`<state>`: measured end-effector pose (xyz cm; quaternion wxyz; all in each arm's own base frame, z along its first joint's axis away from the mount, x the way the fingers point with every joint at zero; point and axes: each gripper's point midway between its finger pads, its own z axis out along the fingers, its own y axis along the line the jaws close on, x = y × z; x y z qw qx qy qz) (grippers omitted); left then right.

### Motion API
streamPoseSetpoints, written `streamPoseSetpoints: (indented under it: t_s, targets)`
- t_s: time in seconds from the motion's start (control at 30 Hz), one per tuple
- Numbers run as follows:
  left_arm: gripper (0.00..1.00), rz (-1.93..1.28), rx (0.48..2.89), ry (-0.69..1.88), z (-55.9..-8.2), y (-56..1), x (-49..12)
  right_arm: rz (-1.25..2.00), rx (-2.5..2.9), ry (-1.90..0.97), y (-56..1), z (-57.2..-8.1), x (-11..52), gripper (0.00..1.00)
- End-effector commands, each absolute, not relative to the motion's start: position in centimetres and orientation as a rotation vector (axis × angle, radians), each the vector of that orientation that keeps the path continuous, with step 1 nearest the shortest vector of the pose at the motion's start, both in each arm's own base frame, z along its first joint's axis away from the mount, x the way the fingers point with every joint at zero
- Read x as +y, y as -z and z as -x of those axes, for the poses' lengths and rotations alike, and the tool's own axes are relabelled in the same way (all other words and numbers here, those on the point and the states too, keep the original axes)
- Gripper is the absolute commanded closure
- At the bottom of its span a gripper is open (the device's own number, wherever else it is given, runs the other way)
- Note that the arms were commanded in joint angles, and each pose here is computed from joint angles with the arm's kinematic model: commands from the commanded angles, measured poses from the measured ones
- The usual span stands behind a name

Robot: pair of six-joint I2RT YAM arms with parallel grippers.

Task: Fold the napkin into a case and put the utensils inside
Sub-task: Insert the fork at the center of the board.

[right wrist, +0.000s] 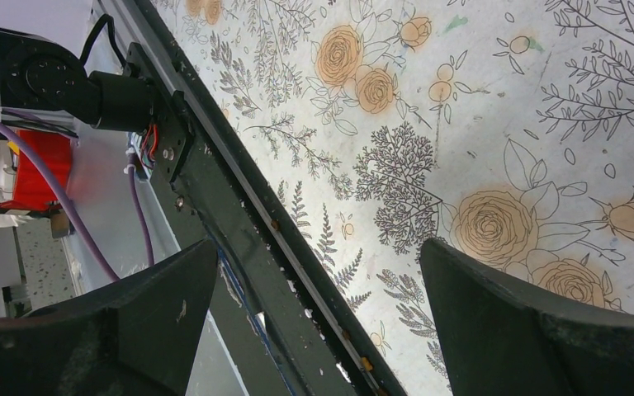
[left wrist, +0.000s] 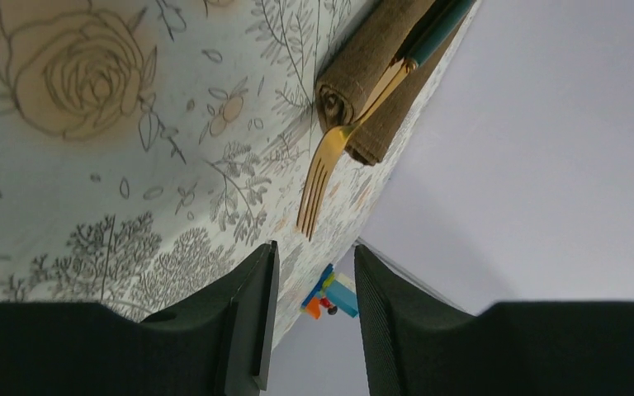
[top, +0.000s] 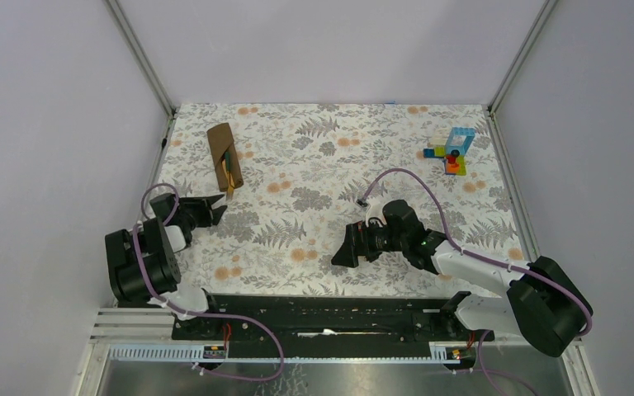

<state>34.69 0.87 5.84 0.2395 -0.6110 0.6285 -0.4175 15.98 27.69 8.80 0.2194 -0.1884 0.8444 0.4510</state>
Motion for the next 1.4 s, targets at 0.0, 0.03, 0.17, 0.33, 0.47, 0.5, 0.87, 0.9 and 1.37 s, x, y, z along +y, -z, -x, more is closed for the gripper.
streamPoseSetpoints:
  t_s: [0.0,0.03,0.17,0.33,0.47,0.5,0.87,0.9,1.37]
  targets:
    - [0.57,1.624,1.606,1.181,-36.7,-7.2,2.1,0.539,2.275,-1.267,-10.5,-16.6,28.1,0.0]
    - [0.57,1.627,1.606,1.181,-36.8,-7.1,2.2,0.539,2.274,-1.265,-10.5,-16.6,28.1,0.0]
    - [0.59,1.637,1.619,1.159,-37.1,-6.5,2.4,0.538,2.28,-1.262,-10.4,-16.6,28.1,0.0]
    - [0.62,1.648,1.645,1.169,-36.9,-5.6,2.0,0.541,2.282,-1.264,-10.4,-16.7,28.2,0.0]
    - [0.66,1.644,1.645,1.203,-36.9,-5.1,1.7,0.542,2.283,-1.267,-10.4,-16.8,28.3,0.0]
    - [0.67,1.643,1.644,1.204,-36.9,-5.0,1.6,0.54,2.285,-1.268,-10.3,-16.8,28.4,0.0]
    - [0.77,1.617,1.642,1.246,-37.8,-4.9,0.8,0.535,2.289,-1.264,-10.2,-16.7,28.2,0.0]
    - [0.78,1.619,1.639,1.25,-37.7,-4.9,0.7,0.533,2.292,-1.263,-10.1,-16.7,28.2,0.0]
    - [0.96,1.602,1.567,1.243,-38.7,-7.5,1.0,0.532,2.293,-1.263,-10.0,-16.6,28.1,0.0]
